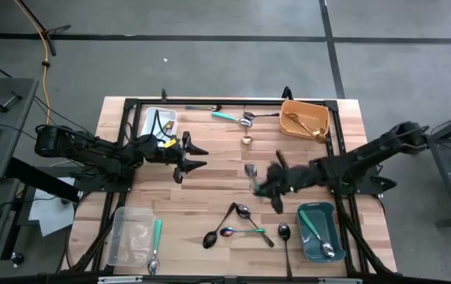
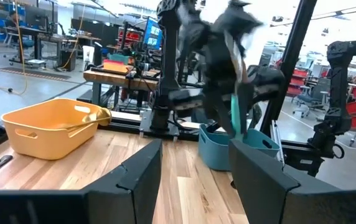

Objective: Sort silverware by color (type)
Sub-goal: Put the green spoon into the blue bin

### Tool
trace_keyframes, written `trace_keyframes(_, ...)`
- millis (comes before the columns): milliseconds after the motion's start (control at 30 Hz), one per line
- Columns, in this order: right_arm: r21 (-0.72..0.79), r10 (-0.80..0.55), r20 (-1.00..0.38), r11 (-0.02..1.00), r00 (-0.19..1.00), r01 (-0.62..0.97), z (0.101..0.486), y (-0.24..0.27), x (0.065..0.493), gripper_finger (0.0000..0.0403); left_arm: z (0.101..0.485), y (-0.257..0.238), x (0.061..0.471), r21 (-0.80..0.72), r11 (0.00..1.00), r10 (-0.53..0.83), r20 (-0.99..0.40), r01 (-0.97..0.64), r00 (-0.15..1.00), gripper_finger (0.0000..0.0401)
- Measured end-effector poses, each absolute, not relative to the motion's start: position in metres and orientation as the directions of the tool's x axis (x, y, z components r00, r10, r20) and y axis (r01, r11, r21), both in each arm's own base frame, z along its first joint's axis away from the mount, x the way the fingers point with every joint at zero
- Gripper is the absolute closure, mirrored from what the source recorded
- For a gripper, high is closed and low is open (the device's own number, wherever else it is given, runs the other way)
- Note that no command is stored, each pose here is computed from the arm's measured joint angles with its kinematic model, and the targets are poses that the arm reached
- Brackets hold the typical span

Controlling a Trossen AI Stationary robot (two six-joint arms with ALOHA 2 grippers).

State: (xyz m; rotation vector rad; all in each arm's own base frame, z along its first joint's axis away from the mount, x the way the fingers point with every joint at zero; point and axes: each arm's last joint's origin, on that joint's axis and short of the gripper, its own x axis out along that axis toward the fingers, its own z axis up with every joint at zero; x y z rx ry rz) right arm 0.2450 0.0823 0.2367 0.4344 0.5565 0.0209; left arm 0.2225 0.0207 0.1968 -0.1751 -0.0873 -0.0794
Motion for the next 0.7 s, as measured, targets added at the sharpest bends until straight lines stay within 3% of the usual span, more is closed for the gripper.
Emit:
trace_keyframes(100, 0.364, 0.1, -0.743, 0.89, 0.662, 0.274, 0.253, 0.109, 0.228, 0.0364, 0.197, 0.021, 0.222, -0.171, 0.981, -0.078, 0.091, 0.093, 0.993, 0.0224)
trace_keyframes(200, 0.382, 0.116, -0.838, 0.822, 0.533, 0.422, 0.266, 0.139, 0.206, 0.0364, 0.196, 0.021, 0.223, -0.172, 0.981, -0.08, 0.085, 0.093, 0.993, 0.0224)
trace_keyframes(367, 0.397, 0.198, -0.906, 0.702, 0.374, 0.591, 0.259, 0.197, 0.168, 0.0364, 0.195, 0.021, 0.223, -0.211, 0.973, -0.081, 0.076, 0.095, 0.994, 0.0224)
trace_keyframes(500, 0.305, 0.217, -0.952, 0.599, 0.216, 0.74, 0.24, 0.229, 0.139, 0.0364, 0.195, 0.021, 0.223, -0.215, 0.972, -0.081, 0.077, 0.096, 0.994, 0.0224)
trace_keyframes(700, 0.196, 0.13, -0.98, 0.519, 0.15, 0.832, 0.222, 0.243, 0.12, 0.0364, 0.195, 0.02, 0.223, -0.213, 0.972, -0.081, 0.077, 0.096, 0.994, 0.0224)
